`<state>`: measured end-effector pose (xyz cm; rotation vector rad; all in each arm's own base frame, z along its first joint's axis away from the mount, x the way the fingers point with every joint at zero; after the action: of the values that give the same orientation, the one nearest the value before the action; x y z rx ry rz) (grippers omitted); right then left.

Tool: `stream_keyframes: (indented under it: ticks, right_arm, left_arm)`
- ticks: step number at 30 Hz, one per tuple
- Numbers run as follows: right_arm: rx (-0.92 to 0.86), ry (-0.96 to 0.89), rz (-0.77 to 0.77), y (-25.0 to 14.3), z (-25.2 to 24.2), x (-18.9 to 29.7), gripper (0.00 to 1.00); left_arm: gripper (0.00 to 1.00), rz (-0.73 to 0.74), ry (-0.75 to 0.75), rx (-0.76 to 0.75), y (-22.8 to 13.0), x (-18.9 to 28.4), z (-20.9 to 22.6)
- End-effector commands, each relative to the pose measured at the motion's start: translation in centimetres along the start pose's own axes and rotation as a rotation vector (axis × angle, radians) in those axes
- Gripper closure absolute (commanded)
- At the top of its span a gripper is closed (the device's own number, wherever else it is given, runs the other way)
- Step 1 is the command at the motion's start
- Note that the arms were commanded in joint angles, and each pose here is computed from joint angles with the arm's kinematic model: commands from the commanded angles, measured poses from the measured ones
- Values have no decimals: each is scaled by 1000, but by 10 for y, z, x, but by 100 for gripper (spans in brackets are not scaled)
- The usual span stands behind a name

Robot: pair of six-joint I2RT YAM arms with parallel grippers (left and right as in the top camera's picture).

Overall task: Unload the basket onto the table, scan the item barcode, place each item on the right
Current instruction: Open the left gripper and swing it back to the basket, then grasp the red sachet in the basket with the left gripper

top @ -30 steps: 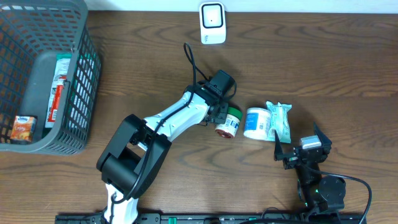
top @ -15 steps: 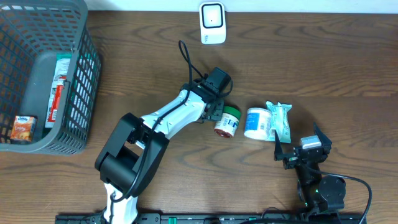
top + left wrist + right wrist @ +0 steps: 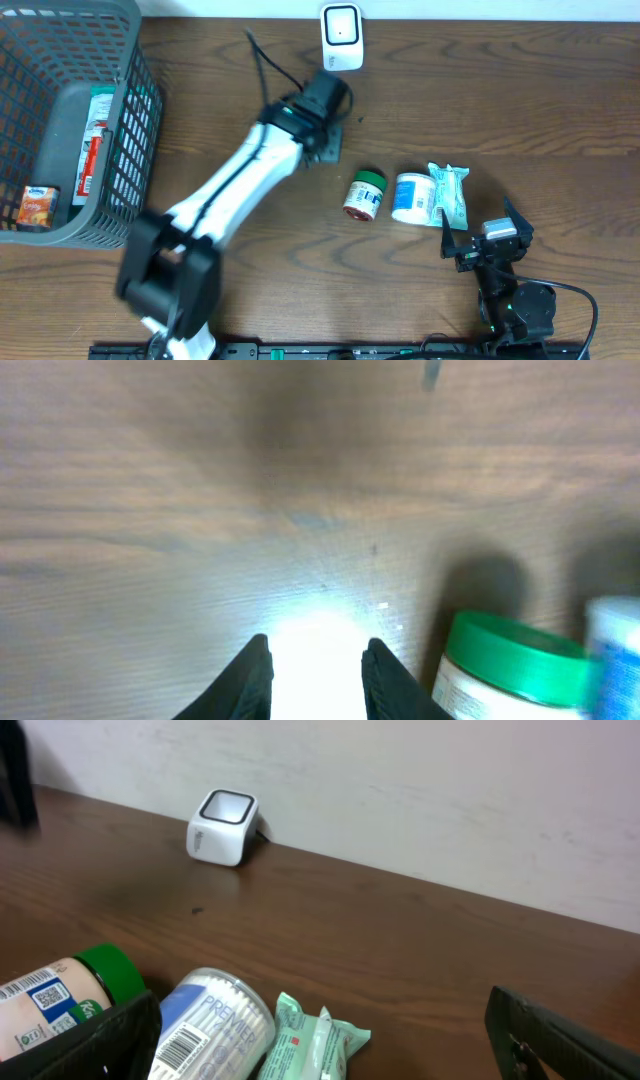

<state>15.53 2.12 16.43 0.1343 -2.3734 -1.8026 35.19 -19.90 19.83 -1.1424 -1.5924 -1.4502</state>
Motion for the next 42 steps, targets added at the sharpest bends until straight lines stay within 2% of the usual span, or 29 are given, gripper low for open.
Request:
stream_keyframes:
  ticks: [1, 3, 4, 9, 14, 17, 20, 24, 32, 33, 38, 42]
  right_arm:
    - [0, 7, -2, 0, 1, 0, 1]
    - [0, 7, -2, 0, 1, 0, 1]
    - [0, 7, -2, 0, 1, 0, 1]
    - [0, 7, -2, 0, 1, 0, 1]
    - [0, 7, -2, 0, 1, 0, 1]
    - [0, 7, -2, 0, 1, 0, 1]
    - [0, 7, -2, 0, 1, 0, 1]
    - [0, 7, -2, 0, 1, 0, 1]
    - [1, 7, -2, 0, 1, 0, 1]
    - [0, 7, -2, 0, 1, 0, 1]
    - [0, 7, -2, 0, 1, 0, 1]
    - [0, 7, -2, 0, 1, 0, 1]
  left_arm:
    - [70, -247, 66, -10, 41, 96, 23]
    - [69, -324, 118, 17, 52, 136, 44]
    - [65, -407, 181, 69, 60, 171, 71]
    - [56, -581, 321, 294, 64, 237, 155]
    - [34, -665, 489, 522, 56, 268, 245]
    - [30, -642, 584, 606, 47, 271, 293]
    - [29, -582, 600, 605, 44, 259, 329]
    - [25, -473, 531, 523, 45, 228, 366]
    - [23, -183, 411, 406, 35, 135, 421]
    - [24, -129, 383, 408, 31, 112, 430]
    - [27, -34, 209, 341, 25, 60, 435]
    - [32, 43, 173, 345, 15, 29, 442]
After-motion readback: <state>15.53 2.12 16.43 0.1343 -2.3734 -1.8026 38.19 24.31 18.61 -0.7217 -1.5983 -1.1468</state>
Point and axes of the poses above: each gripper's point midway between its finger pads, its own x axis back along the fingers, its own z axis along the line the jaws close on, y = z × x, the point moved 9 cm from there along x, back along the fingers, and after that the axes turned 6 degrees about x, right-handed, at the moved point
